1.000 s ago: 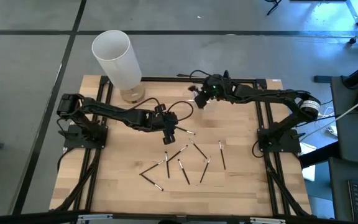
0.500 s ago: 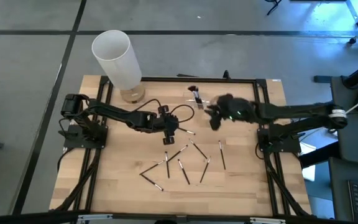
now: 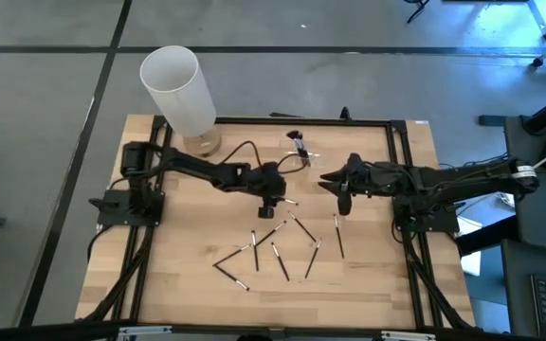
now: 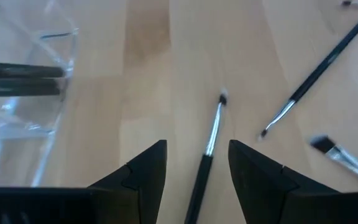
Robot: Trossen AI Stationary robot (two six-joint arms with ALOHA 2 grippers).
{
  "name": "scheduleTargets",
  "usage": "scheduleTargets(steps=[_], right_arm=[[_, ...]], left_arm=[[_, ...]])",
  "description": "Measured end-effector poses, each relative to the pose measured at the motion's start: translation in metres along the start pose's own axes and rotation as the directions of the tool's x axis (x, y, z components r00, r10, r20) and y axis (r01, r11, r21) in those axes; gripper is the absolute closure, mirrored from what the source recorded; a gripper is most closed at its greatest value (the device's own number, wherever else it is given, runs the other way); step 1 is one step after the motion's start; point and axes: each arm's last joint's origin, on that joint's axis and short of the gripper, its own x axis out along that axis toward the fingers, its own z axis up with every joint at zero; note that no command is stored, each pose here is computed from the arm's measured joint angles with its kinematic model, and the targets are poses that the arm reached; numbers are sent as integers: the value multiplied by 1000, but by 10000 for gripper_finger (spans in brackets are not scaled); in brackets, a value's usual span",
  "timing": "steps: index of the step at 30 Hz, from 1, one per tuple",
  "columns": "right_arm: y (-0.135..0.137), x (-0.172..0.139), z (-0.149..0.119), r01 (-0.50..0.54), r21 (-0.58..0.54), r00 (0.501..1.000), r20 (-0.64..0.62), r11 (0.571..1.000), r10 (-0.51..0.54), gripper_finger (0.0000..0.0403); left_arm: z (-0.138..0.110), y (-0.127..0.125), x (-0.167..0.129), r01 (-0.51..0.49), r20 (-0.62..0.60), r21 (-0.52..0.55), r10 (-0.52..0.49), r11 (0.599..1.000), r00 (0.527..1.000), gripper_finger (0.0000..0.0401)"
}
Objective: Put items in baskets/containers
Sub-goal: Put the black eyeshadow brush into the transparent organizer
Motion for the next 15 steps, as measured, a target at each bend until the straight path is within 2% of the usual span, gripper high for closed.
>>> scheduleTargets(steps=[6, 10, 15], right_arm=[[0, 0, 0, 1, -3, 1000, 0, 1000, -1, 284], [0, 0, 0, 0, -3, 1000, 0, 1000, 0, 283], [0, 0, 0, 1, -4, 1000, 1, 1000, -1, 283]], left_arm=[[-1, 11, 18, 52, -56, -24, -54, 998, 997, 233], [-4, 9, 26, 81, -116, -21, -83, 997, 990, 234], [-9, 8, 31, 71, -158, -22, -73, 997, 985, 255]])
